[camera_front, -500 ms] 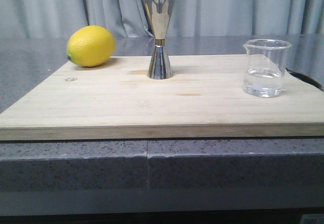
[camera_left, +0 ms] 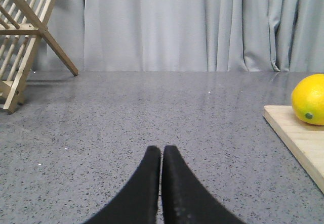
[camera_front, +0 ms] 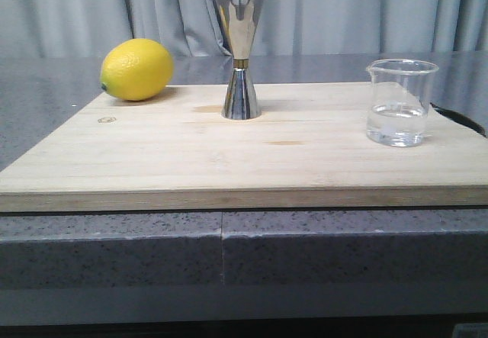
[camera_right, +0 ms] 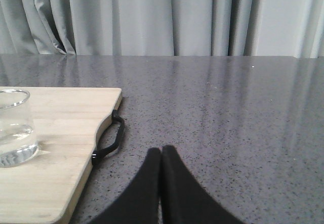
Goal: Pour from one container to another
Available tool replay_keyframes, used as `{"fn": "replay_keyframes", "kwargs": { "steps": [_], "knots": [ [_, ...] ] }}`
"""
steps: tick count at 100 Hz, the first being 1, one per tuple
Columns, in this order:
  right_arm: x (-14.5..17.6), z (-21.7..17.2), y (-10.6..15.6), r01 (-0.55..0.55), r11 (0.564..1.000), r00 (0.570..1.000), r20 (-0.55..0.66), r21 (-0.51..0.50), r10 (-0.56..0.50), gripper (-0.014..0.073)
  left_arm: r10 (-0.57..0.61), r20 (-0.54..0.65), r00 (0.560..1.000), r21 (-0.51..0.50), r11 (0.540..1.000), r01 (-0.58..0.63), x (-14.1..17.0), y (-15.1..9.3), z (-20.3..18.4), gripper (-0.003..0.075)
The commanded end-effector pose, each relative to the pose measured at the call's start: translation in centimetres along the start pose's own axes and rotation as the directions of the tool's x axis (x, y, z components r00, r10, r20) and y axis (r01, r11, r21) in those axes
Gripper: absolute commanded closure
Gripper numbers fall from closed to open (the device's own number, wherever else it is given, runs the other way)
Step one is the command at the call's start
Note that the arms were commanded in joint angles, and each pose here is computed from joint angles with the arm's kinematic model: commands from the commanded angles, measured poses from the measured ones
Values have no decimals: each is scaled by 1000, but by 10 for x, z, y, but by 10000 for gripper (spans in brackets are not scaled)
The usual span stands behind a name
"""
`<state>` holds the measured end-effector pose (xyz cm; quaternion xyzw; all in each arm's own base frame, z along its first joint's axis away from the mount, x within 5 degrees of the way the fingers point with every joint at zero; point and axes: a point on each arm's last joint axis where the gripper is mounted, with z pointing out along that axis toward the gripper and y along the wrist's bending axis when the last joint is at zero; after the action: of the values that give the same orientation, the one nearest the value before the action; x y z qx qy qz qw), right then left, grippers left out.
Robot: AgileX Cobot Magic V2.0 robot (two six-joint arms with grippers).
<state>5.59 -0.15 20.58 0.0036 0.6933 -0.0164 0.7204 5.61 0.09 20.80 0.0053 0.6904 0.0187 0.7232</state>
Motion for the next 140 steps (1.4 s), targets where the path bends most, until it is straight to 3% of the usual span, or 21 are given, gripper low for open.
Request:
{"fn": "replay_keyframes", "kwargs": {
  "steps": [1,44,61,80,115,140],
  "knots": [
    [0,-1,0,6,1000,997,77,6,-7,664,-9,80,997,-11,1000,10,-1,1,-1,741],
    [-1,-1,0,6,1000,996,87,6,-7,664,-9,86,996,-12,1000,10,-2,1,-2,741],
    [-14,-3,-1,-4,1000,988,152,7,3,664,-32,110,993,-11,999,33,-8,1,-2,741],
    [-52,-9,-1,-23,1000,994,104,-2,23,664,-99,130,987,9,995,99,-43,1,-7,741],
    [-121,6,-1,-17,1000,996,-93,-11,16,664,-94,-31,995,39,995,95,-127,0,12,741],
    [-134,19,-1,-28,1000,997,-75,-12,27,664,-95,-62,994,35,995,97,-139,1,30,741]
  ]
}}
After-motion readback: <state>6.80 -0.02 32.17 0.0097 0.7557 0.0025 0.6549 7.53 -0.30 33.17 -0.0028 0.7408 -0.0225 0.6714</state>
